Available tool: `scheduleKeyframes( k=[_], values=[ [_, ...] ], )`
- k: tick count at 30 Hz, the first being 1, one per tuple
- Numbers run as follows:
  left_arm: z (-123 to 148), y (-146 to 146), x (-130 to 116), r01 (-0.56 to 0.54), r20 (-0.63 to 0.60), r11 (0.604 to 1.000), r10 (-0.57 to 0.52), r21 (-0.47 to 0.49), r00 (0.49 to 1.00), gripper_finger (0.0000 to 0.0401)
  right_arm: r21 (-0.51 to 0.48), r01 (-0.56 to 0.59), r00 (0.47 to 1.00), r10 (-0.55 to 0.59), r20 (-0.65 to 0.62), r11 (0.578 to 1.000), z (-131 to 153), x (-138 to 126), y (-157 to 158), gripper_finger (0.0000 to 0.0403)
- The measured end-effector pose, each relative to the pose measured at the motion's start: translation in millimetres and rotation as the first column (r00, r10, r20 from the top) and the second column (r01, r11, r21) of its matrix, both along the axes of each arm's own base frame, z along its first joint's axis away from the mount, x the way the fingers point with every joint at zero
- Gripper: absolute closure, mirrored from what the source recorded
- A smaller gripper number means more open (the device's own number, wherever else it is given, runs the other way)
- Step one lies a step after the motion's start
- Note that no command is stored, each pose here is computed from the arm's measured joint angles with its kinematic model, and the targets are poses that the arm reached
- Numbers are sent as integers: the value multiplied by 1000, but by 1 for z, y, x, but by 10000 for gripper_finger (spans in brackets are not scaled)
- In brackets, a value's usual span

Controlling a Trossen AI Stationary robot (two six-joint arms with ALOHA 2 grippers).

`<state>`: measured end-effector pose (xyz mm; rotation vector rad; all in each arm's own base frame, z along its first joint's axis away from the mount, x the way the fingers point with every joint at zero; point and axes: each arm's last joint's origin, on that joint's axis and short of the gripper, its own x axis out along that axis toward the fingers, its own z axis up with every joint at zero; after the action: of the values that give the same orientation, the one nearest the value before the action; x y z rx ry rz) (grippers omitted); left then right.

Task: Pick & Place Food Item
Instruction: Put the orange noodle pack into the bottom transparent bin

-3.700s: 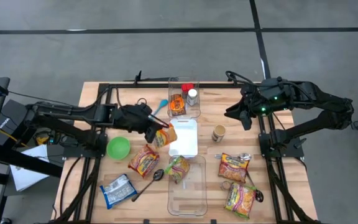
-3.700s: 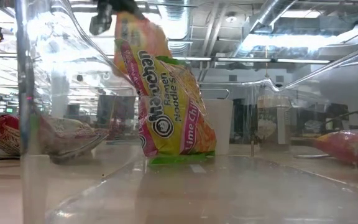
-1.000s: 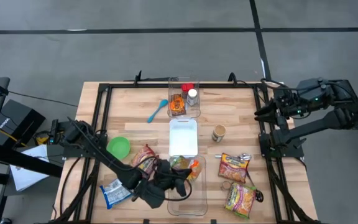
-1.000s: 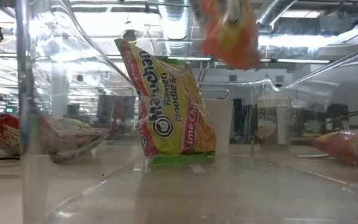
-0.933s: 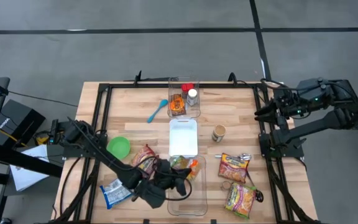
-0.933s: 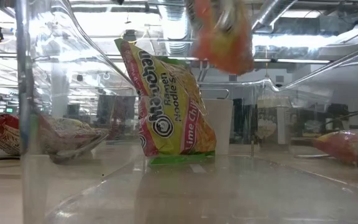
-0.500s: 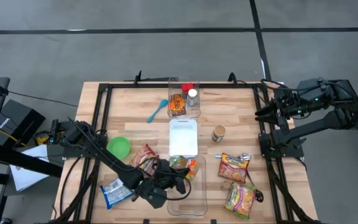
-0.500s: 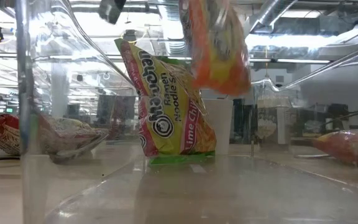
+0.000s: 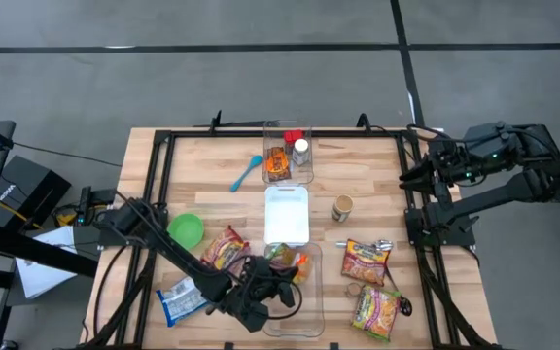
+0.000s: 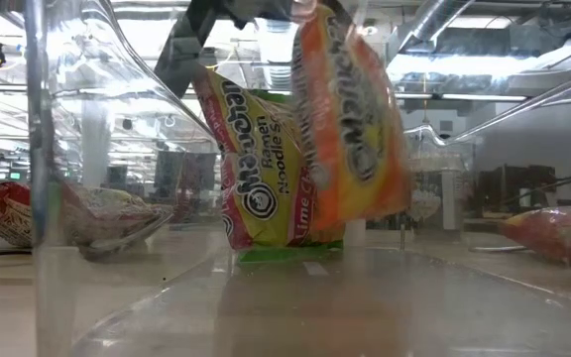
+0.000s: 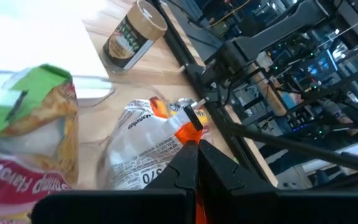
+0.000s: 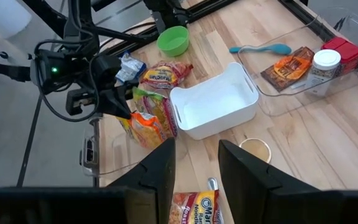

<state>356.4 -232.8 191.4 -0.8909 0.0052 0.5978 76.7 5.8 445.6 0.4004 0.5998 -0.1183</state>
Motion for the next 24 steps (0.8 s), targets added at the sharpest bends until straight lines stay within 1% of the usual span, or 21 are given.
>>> scheduleKeyframes(
  k=[12, 24],
  values=[
    [-5, -1, -1, 5, -31, 1000, -4, 25, 1000, 401, -5, -2, 1000, 2, -18, 1000, -2, -1, 0, 287],
    [-6, 16, 8, -41, -44, 998, 43, 37, 998, 401, -9, -5, 1000, 5, -18, 1000, -2, -1, 0, 287]
  ],
)
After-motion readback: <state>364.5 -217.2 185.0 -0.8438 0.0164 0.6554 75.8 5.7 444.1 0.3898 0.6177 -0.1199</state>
